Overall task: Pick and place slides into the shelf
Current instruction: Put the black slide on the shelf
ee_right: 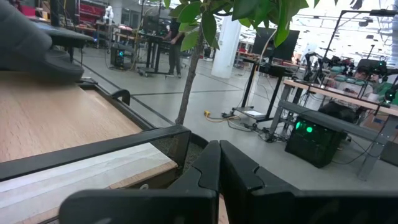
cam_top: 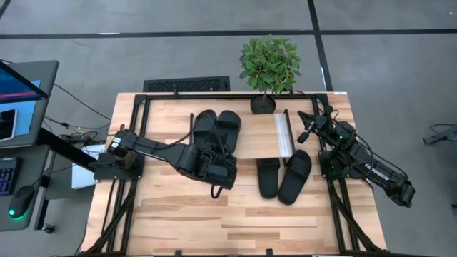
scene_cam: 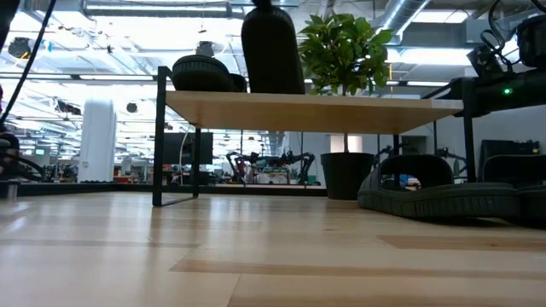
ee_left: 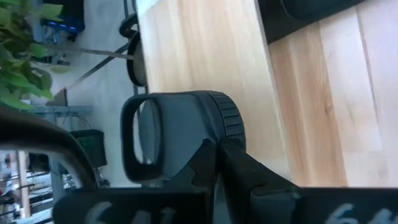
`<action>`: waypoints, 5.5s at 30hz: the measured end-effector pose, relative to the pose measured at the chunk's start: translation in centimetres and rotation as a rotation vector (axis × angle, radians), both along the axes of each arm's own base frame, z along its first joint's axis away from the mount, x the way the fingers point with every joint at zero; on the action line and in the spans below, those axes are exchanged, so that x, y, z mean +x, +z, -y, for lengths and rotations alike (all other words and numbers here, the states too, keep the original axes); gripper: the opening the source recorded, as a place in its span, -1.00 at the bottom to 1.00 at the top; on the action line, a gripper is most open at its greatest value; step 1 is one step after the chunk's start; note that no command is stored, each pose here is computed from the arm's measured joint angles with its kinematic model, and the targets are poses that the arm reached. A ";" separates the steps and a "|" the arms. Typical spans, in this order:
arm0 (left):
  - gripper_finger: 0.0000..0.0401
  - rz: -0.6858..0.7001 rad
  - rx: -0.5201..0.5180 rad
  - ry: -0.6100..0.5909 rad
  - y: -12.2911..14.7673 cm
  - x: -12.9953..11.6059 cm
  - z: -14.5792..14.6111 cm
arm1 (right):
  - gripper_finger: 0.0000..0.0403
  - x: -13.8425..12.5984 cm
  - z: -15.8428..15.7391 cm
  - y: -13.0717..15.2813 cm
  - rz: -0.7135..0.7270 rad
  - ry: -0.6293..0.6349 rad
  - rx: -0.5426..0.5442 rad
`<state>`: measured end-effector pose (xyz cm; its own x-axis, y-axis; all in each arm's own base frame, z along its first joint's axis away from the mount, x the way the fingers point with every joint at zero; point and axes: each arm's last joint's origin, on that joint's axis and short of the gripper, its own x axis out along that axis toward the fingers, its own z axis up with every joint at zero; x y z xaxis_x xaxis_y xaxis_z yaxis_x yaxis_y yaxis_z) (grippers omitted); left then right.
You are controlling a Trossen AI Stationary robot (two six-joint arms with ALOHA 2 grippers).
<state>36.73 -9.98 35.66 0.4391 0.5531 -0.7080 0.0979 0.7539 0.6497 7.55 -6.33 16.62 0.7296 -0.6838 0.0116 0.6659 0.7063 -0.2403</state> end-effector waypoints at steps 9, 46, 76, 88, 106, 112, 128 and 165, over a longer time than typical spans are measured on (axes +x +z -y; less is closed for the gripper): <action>-1.00 -0.060 -0.006 0.020 -2.8 0.8 -1.3 | -1.00 0.0 0.0 0.0 0.000 0.000 0.000; -1.00 -0.051 -0.150 0.097 -7.2 0.3 -0.9 | -1.00 0.0 0.0 0.0 0.000 -0.001 0.000; -0.52 -0.030 -0.127 0.099 -7.2 0.3 -0.7 | -1.00 0.0 0.0 0.0 0.000 -0.001 0.000; -0.21 -0.075 -0.071 0.116 -6.4 -0.3 -0.9 | -1.00 0.0 0.0 0.0 0.000 0.000 0.000; -0.20 0.093 -0.009 0.073 6.5 -5.4 -1.8 | -1.00 0.0 0.0 0.0 0.001 -0.001 -0.001; -0.20 0.148 -0.008 0.104 8.8 -7.2 -4.3 | -1.00 0.0 0.0 0.0 0.000 0.000 0.000; -0.20 0.142 0.258 0.208 13.4 -13.1 -11.1 | -1.00 0.0 0.0 0.0 0.000 0.000 0.000; -0.20 0.968 -0.531 -0.232 3.2 -23.9 -11.3 | -1.00 0.0 0.0 0.0 0.000 0.000 0.000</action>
<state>12.82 1.34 38.91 0.9839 0.1173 -0.1350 -0.0997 0.9864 0.1309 7.55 -6.33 16.62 0.7296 -0.6838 0.0121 0.6660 0.7063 -0.2402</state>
